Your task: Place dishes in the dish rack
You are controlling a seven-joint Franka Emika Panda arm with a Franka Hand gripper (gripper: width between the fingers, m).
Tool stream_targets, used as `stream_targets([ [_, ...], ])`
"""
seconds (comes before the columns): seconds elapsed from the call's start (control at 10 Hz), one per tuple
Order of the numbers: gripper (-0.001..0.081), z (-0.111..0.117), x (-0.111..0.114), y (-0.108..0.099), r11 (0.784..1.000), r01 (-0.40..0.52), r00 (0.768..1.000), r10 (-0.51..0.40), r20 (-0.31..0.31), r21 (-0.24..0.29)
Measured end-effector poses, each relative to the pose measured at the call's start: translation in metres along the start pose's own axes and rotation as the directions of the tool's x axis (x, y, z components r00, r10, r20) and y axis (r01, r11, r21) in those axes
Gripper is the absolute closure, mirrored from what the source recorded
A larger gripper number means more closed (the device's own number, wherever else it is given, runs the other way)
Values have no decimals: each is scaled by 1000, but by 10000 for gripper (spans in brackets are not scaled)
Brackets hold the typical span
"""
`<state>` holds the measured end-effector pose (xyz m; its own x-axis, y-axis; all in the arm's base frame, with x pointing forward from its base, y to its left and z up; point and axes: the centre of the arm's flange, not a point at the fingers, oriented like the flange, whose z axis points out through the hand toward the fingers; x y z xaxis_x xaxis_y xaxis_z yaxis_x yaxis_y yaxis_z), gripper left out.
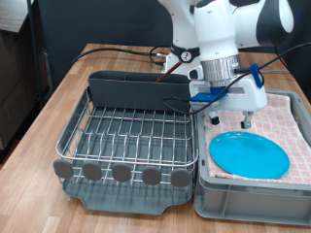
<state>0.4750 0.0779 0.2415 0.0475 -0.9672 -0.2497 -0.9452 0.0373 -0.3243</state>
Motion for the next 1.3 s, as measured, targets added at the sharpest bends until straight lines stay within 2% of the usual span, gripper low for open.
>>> stream_targets([
  [0.8,3,19,-1,-8,1000,4,1000,-4,-5,-15],
  [1.3,3,23,-5,-12,1000,-4,1000,4,-4,-3],
])
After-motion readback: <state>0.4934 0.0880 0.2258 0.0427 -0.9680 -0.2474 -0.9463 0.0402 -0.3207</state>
